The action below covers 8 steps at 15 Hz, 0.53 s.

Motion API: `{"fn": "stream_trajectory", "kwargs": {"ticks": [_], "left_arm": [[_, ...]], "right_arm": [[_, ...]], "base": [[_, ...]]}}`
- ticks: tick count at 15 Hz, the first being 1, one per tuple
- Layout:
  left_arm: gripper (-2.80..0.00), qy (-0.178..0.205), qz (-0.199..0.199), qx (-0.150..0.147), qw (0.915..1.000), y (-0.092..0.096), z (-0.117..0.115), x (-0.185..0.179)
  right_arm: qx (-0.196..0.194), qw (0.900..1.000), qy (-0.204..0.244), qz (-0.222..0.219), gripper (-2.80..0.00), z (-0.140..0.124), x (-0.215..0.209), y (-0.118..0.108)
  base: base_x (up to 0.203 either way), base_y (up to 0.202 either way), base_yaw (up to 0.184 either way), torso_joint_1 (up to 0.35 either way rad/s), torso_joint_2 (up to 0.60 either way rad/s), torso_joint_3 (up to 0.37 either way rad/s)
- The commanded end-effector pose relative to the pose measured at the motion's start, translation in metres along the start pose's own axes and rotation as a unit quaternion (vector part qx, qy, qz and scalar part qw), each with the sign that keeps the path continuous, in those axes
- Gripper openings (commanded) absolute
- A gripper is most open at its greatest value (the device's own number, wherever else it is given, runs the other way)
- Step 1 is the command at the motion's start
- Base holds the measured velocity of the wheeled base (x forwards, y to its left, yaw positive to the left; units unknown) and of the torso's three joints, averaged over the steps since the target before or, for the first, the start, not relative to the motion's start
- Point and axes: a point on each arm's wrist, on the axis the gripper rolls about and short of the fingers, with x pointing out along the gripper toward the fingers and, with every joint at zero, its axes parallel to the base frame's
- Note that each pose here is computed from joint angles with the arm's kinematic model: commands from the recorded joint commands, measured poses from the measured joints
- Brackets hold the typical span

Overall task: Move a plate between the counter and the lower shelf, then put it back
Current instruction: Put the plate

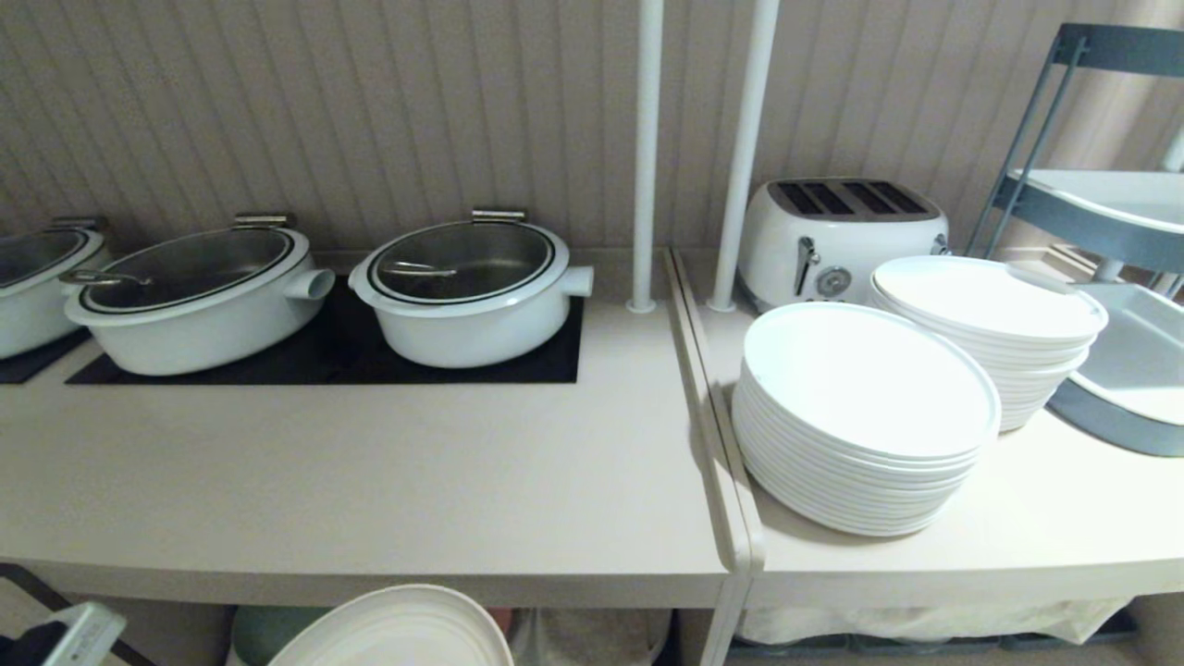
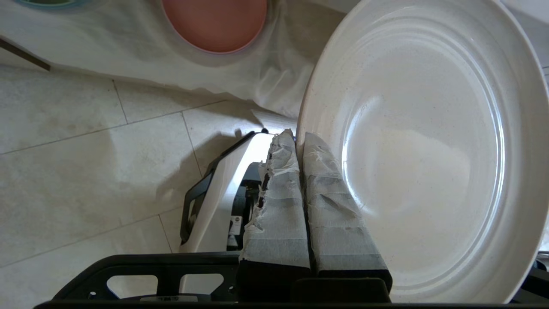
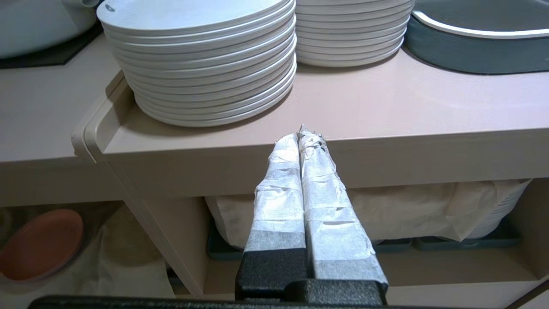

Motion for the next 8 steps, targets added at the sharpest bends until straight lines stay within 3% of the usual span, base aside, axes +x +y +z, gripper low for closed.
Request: {"fn": "stream_trajectory", "kwargs": {"ticks": [1, 8], "left_arm": [[-2.80, 0.001, 0.000, -0.002, 1.0000, -0.0001, 0.0001, 0.0002], [-2.80, 0.000, -0.001, -0.002, 1.0000, -0.0002, 0.0004, 0.0001]], "right_arm": [[0.000, 1.000, 0.001, 0.000, -2.80, 0.0000, 0.0001, 0.0000], [0.000, 1.000, 0.001, 0.000, -2.80, 0.0000, 0.0001, 0.0000]], "base": [[0.000, 0.000, 0.000, 0.159, -0.33, -0.171], [0.000, 0.000, 0.000, 0.156, -0.31, -0.160]]}}
